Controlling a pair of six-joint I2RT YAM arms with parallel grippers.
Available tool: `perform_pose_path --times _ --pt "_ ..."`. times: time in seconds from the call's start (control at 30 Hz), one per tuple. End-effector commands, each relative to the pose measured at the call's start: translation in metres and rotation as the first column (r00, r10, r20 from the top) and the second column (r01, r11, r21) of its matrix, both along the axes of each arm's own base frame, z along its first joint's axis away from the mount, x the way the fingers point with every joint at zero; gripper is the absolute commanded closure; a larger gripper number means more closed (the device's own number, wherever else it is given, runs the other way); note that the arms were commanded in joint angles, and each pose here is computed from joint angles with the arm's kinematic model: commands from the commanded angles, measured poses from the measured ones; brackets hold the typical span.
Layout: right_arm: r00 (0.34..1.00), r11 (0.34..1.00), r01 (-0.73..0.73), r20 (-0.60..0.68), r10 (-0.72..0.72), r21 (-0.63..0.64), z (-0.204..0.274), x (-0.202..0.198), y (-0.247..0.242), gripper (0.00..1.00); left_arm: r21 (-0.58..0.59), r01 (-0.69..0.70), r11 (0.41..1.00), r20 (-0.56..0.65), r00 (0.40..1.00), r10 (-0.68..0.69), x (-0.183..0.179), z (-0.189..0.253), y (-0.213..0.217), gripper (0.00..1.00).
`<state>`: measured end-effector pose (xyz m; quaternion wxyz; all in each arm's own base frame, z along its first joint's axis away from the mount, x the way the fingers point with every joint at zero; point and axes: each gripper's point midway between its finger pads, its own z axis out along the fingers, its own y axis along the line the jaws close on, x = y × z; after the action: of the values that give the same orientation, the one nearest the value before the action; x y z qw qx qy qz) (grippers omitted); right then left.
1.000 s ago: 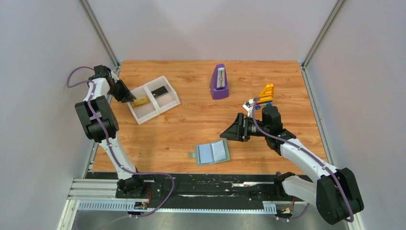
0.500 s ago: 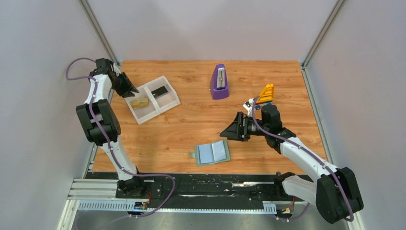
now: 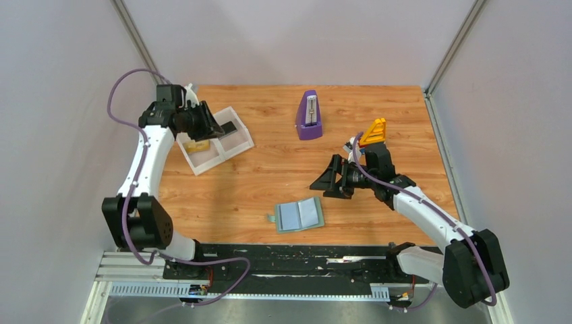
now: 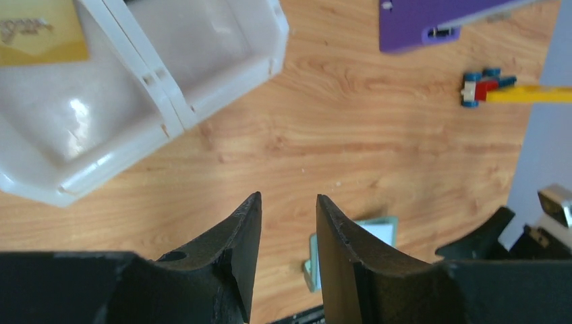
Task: Take the credit cards out of the card holder
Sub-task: Remove the credit card from the card holder.
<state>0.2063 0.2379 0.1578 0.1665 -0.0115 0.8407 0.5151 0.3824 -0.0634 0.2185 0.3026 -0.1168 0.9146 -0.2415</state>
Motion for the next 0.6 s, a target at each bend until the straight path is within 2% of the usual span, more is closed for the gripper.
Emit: perform_pose_path --times 0.0,0.03,0.23,0.27,0.4,0.57 --pt "0.996 0.996 0.077 0.045 -0.075 -0.048 0.007 0.012 -0.008 0.09 -0.01 0.088 0.996 0.018 0.996 -0.088 -0.045 0.004 -0.021 0.56" --pt "0.994 0.994 0.099 0.049 -0.096 -0.057 0.006 0.013 -0.01 0.09 -0.021 0.131 0.991 0.047 0.99 -0.13 -0.057 0.012 -0.035 0.56" --pt "0.981 0.976 0.191 0.038 -0.188 -0.108 -0.009 0.013 -0.023 0.09 -0.149 0.21 0.966 0.009 0.977 -0.211 -0.118 -0.022 -0.077 0.53" --pt "0.98 0.974 0.197 0.023 -0.196 -0.11 -0.012 0.012 -0.023 0.09 -0.161 0.224 0.961 0.027 0.975 -0.222 -0.122 -0.022 -0.081 0.53" --pt "0.976 0.97 0.213 -0.022 -0.217 -0.12 -0.021 0.008 -0.024 0.09 -0.165 0.235 0.958 -0.047 0.968 -0.246 -0.138 -0.054 -0.094 0.52" --pt "0.975 0.968 0.219 -0.008 -0.221 -0.123 -0.016 0.008 -0.024 0.1 -0.153 0.297 0.943 -0.104 0.944 -0.314 -0.152 -0.075 -0.121 0.53"
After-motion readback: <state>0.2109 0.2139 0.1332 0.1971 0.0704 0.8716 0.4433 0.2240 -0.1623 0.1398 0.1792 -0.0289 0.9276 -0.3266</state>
